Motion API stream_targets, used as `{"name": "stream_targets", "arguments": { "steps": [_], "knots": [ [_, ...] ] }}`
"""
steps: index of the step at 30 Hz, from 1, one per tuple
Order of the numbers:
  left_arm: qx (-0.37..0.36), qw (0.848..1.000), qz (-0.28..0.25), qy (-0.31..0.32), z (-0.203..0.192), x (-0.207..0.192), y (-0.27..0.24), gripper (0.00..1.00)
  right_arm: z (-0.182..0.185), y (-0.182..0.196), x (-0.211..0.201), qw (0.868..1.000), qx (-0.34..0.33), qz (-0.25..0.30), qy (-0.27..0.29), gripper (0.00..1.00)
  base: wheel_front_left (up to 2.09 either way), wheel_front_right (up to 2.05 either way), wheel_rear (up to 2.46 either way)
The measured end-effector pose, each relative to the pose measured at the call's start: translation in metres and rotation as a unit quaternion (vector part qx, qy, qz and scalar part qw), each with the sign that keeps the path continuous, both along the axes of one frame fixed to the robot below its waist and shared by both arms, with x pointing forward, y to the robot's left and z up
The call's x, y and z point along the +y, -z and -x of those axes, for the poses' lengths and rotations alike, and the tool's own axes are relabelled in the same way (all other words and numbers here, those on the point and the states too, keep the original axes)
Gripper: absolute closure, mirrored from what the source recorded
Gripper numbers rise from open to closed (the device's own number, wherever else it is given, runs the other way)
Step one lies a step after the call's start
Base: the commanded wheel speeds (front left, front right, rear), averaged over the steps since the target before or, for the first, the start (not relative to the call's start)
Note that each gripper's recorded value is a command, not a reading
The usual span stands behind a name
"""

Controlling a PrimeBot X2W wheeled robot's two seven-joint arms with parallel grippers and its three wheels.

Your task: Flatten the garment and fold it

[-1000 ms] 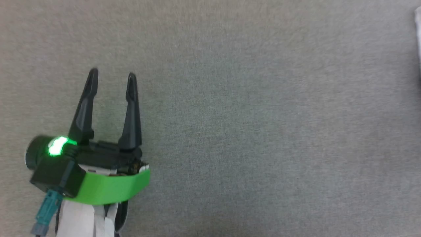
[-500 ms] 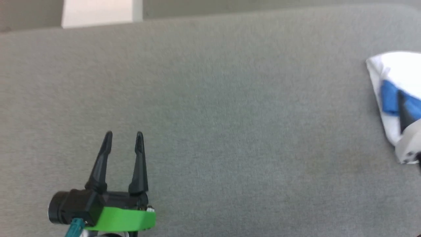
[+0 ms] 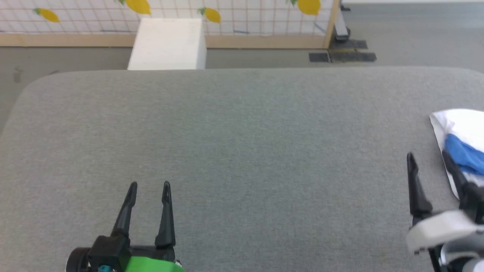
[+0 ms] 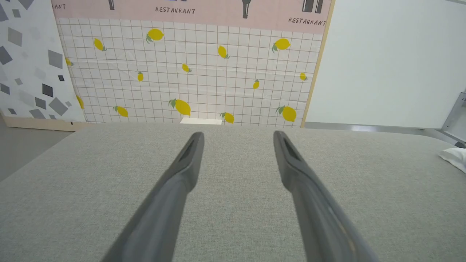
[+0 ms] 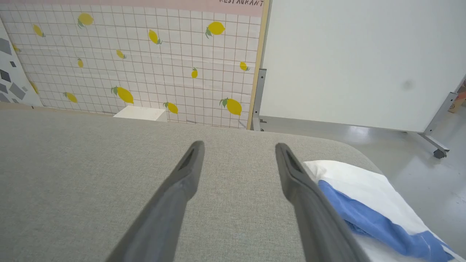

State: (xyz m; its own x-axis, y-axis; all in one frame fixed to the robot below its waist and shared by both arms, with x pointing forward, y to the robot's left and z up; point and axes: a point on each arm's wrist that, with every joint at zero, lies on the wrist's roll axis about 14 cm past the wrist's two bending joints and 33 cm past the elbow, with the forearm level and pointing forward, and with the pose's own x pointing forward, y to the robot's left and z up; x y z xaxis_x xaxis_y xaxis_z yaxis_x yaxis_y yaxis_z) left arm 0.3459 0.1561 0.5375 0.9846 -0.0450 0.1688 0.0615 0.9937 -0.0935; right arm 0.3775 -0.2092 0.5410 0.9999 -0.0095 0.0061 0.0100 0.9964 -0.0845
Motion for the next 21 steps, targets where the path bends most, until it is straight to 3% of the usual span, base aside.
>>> {"name": "stream_targets", "arguments": {
  "steps": [17, 18, 21],
  "knots": [
    [0.024, 1.000, -0.003, -0.008, 0.007, 0.004, 0.015, 0.00, 0.023, 0.035, -0.008, 0.999, -0.001, -0.031, 0.011, 0.00, 0.00, 0.00, 0.00],
    [0.024, 1.000, -0.002, -0.008, 0.008, 0.004, 0.016, 1.00, 0.023, 0.036, -0.008, 0.999, -0.001, -0.032, 0.011, 1.00, 0.00, 0.00, 0.00],
    [0.024, 1.000, -0.002, -0.007, 0.007, 0.004, 0.016, 1.00, 0.023, 0.036, -0.008, 0.999, -0.001, -0.031, 0.011, 1.00, 0.00, 0.00, 0.00]
  ]
}}
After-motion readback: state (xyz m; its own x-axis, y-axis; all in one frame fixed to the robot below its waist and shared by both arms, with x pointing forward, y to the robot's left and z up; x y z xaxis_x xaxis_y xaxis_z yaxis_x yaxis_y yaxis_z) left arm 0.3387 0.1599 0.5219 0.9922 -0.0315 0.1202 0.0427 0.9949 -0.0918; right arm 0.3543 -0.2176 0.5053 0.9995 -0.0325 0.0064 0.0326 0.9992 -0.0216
